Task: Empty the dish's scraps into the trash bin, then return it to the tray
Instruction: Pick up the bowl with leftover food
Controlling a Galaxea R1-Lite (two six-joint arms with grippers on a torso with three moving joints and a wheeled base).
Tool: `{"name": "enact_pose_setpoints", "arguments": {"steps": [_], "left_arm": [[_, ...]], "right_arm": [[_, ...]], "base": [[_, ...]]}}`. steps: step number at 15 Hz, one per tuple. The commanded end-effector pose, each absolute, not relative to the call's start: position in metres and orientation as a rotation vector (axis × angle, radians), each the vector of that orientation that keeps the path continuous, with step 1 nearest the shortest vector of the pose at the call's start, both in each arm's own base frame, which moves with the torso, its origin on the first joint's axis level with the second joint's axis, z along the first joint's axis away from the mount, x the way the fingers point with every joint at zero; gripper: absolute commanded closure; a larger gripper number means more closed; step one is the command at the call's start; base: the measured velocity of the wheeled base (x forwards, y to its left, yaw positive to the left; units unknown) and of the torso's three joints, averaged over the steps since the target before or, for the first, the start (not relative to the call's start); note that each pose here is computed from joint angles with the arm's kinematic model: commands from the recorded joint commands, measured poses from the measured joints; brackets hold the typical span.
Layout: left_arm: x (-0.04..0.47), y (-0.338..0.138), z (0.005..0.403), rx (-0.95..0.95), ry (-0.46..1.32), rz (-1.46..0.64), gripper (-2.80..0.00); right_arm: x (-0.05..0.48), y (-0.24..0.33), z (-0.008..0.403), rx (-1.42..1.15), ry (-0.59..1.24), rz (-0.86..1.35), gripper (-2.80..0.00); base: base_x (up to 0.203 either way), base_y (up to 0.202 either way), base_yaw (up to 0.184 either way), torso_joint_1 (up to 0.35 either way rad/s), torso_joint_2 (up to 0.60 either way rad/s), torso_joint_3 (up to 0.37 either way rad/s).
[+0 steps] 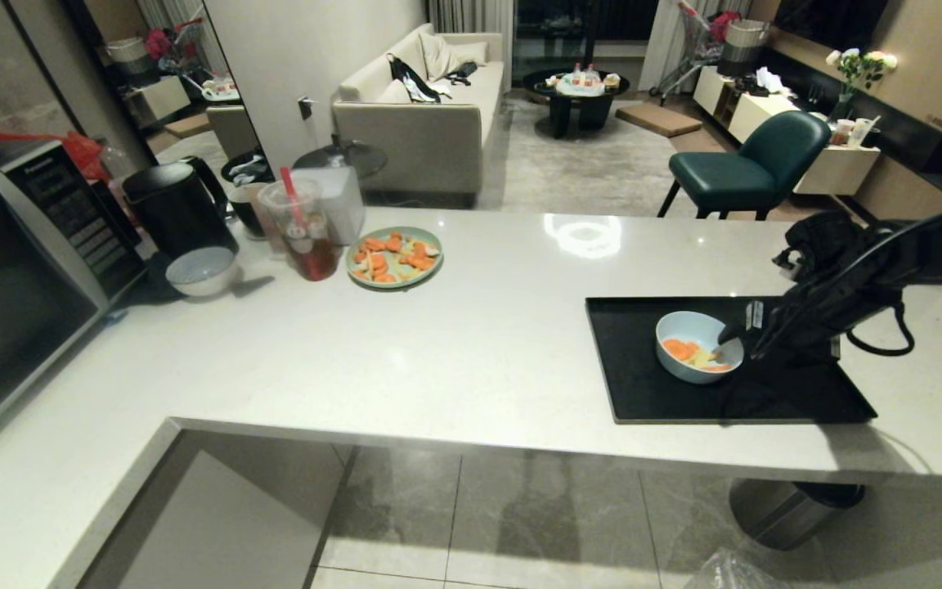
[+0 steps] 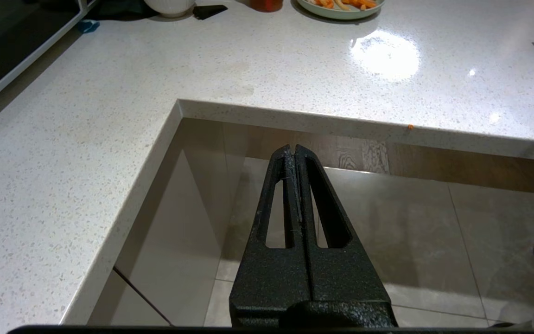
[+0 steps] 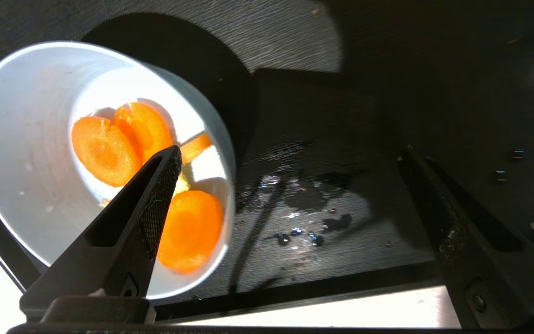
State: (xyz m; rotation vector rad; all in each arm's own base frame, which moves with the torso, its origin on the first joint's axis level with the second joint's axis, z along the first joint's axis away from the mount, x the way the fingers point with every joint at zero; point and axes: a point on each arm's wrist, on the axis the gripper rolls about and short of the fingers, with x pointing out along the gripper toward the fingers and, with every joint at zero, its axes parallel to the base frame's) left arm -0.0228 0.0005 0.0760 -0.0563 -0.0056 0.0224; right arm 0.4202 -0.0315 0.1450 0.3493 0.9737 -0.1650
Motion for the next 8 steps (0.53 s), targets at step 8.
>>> {"name": "enact_pose_setpoints", "arguments": {"steps": [8], "left_arm": [[-0.023,0.001,0.076,-0.058,-0.005,0.021,0.0]], "right_arm": [[0.426,-0.018,0.136,0.388,0.981,-0.164,-2.8]], "base": [[0.0,0.0,0.0,0.0,0.0,0.0]]}}
